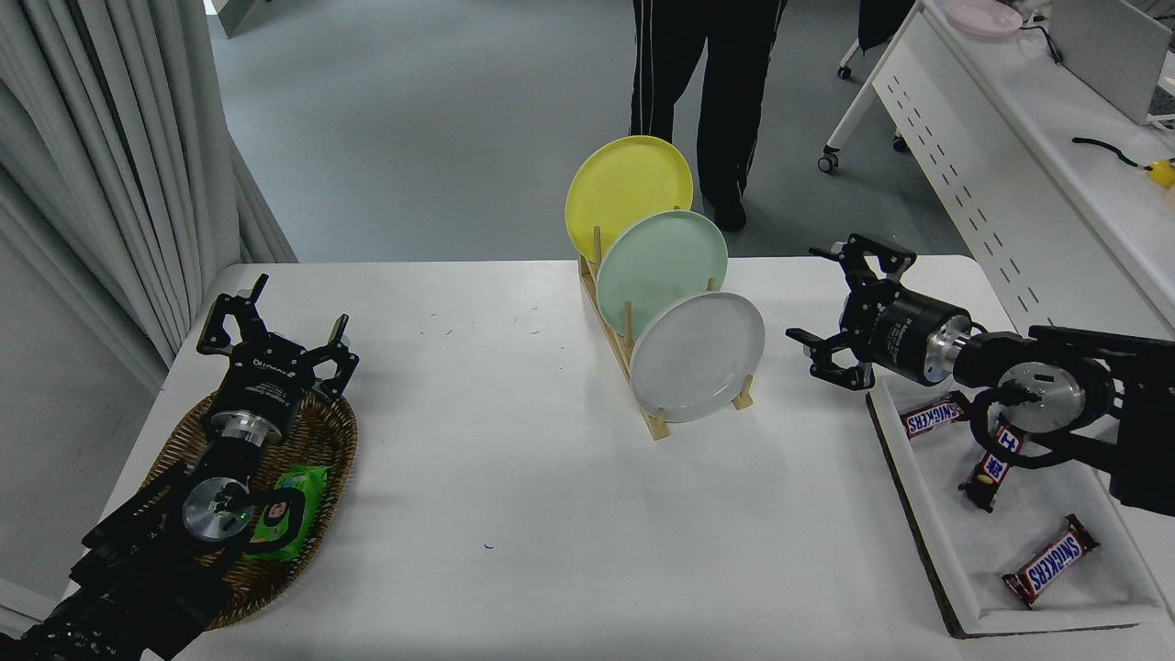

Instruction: Place the plate on the table

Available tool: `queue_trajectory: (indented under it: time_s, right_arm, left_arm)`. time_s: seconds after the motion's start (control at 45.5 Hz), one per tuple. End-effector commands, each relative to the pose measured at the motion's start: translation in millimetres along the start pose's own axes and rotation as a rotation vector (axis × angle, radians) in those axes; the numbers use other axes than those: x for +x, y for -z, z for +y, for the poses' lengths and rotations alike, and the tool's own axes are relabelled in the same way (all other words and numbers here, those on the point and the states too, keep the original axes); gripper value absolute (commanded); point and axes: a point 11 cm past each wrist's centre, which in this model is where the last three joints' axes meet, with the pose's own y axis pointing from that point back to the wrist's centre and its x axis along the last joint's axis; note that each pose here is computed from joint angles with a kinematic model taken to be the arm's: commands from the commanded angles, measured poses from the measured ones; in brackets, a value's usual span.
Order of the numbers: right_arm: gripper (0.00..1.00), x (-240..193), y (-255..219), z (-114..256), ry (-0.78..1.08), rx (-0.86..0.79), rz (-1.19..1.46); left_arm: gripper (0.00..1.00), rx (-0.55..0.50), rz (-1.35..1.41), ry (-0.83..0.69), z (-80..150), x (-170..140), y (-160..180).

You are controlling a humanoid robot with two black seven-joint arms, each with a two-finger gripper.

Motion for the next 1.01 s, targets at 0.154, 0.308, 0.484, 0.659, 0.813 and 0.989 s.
queue_trajectory:
  time_s: [0.154, 0.308, 0.484, 0.659, 0.813, 0.989]
  right_arm:
    - [1.0, -40.3, -10.8, -28.7, -0.043, -0.149, 0.022]
    - [1.0, -57.0, -15.1, -44.1, -0.018, -0.16, 0.013]
    - [1.0, -66.5, -14.0, -56.3, -0.011, -0.16, -0.026]
    - [1.0, -75.9, -12.7, -70.4, -0.027, -0.146, 0.004]
    - [1.0, -71.1, -5.2, -73.4, -0.075, -0.122, 0.03]
    - [0.99, -67.5, -2.9, -73.2, -0.118, -0.128, 0.031]
  left_arm:
    - [1.0, 0.002, 0.0, 0.001, 0.1, -0.1, 0.3]
    - [1.0, 0.002, 0.0, 0.001, 0.1, -0.1, 0.3]
    - [1.0, 0.0, 0.0, 0.0, 0.0, 0.0, 0.0]
    - [1.0, 0.0, 0.0, 0.0, 0.0, 0.0, 0.0]
    - [1.0, 0.0, 0.0, 0.0, -0.2, -0.3, 0.1]
    - [1.0, 0.0, 0.0, -0.001, 0.0, 0.1, 0.0]
